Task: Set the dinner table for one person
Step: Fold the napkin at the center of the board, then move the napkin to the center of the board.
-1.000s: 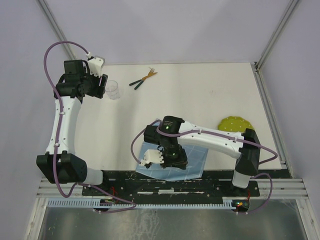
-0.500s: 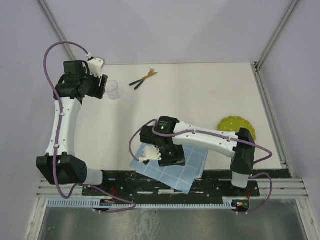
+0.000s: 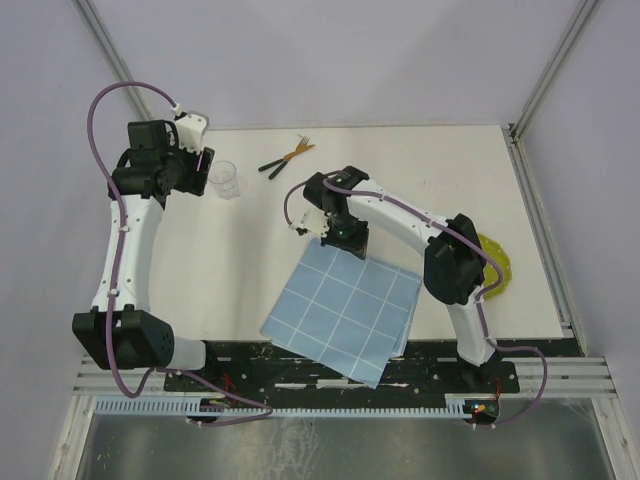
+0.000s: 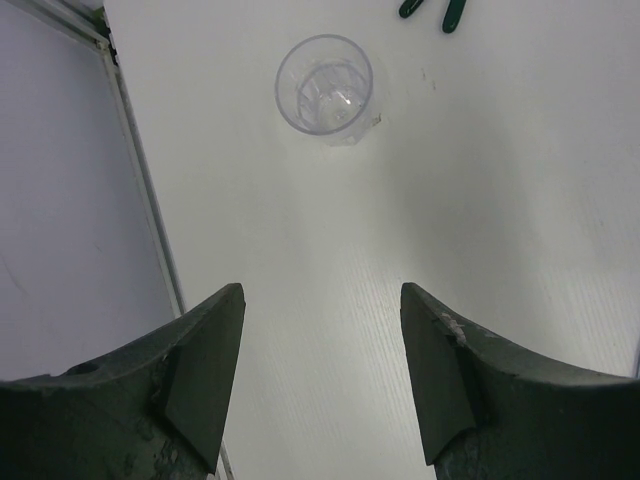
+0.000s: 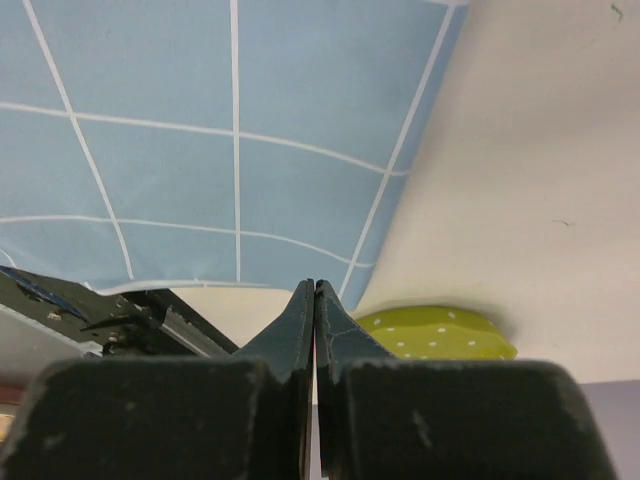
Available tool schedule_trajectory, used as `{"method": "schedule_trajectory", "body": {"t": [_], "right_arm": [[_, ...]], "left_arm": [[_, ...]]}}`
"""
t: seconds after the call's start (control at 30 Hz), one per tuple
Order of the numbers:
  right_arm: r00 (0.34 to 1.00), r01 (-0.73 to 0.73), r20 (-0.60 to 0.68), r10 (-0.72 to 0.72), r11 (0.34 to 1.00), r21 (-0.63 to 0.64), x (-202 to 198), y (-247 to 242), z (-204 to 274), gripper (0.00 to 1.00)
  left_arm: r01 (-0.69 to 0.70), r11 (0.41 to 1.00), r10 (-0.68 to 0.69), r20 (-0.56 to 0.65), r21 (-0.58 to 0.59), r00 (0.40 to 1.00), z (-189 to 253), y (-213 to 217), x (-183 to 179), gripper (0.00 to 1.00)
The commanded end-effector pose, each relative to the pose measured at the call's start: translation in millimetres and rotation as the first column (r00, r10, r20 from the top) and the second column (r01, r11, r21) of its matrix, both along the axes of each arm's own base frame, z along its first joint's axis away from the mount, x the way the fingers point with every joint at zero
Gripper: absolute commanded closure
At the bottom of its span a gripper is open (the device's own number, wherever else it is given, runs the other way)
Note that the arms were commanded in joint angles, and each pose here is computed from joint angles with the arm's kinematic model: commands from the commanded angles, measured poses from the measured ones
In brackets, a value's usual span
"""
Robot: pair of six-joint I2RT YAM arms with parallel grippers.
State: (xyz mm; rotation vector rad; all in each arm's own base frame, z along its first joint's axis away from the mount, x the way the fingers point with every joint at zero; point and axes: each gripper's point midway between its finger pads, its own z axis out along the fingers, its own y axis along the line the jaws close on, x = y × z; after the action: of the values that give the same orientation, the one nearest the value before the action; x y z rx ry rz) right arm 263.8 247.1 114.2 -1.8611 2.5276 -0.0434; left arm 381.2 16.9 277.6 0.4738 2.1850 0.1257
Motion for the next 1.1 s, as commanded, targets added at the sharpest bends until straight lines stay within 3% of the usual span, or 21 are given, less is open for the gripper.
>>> {"method": "schedule_trajectory", "body": {"t": [0.0,0.47,1.07], "right_arm": [[0.999,0.027,-0.040,-0.023,0.995,0.097,-0.6,25.0,-1.8,0.98],[0.971,0.078,-0.228,-0.074,0.997,0.010,-43.8,2.2,-49.9,0.98],[0.965,0.127,-0.221,-0.143,0.988,-0.086,-9.7,6.4,-105.6,0.98]], "left_arm": [[-0.025,0.999,0.020,0.135,0.033,0.991,39.2,5.6,5.3,0.30],[-0.030,0.999,0.025,0.134,0.033,0.991,36.8,5.8,-0.4,0.30],[-0.066,0.994,0.052,0.162,0.084,0.985,47.0,16.3,-7.6,0.30]]}}
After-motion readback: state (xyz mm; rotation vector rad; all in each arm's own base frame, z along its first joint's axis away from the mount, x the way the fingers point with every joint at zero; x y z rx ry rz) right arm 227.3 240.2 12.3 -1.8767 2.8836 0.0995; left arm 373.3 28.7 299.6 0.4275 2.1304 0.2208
